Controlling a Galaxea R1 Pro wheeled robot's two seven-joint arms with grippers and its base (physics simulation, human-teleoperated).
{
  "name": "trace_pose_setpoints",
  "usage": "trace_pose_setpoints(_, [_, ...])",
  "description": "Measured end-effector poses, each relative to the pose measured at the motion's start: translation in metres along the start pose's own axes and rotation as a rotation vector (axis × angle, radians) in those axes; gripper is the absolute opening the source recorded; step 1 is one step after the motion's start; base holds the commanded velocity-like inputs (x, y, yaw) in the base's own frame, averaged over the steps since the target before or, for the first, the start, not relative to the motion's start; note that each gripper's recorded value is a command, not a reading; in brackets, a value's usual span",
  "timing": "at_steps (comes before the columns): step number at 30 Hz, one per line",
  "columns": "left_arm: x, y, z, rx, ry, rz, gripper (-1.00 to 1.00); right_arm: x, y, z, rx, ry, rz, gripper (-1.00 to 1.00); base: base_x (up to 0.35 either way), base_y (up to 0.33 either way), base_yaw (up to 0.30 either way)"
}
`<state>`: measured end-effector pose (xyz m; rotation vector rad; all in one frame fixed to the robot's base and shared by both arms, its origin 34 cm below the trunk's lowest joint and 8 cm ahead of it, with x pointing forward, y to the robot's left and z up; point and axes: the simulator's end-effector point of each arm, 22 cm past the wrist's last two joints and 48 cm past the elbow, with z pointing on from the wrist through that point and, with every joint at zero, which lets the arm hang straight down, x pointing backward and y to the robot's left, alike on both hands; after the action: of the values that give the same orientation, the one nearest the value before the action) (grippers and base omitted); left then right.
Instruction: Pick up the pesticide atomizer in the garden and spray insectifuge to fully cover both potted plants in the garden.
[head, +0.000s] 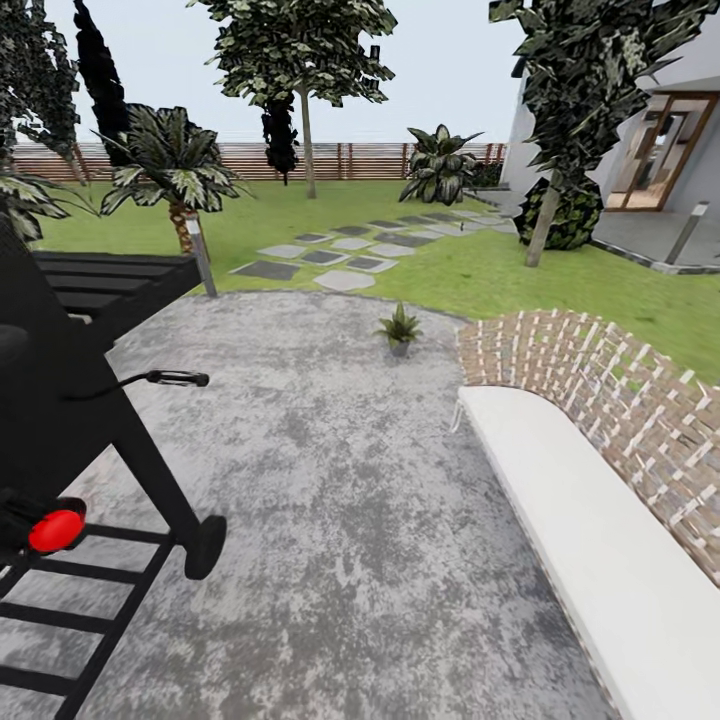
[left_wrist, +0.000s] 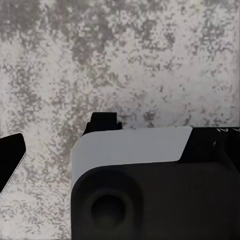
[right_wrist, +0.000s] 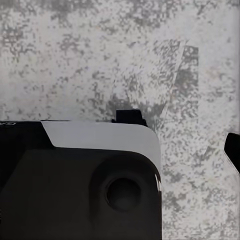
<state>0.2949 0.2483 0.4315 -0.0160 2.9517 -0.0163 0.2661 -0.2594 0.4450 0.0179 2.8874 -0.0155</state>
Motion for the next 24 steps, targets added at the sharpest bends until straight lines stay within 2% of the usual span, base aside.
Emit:
trace_pose_setpoints(11, [-0.0003, -0.0005, 0.0000, 0.001, 0.000, 0.000, 1.00, 0.0015, -0.0005, -0.0001, 0.001, 0.003, 0.000, 1.00, 0.341, -0.005, 0.000])
trace_pose_setpoints(24, [-0.0005, -0.0012, 0.0001, 0.002, -0.001, 0.001, 1.00, 0.0011, -0.0010, 0.0000, 0.001, 0.002, -0.001, 1.00, 0.337, -0.105, 0.000])
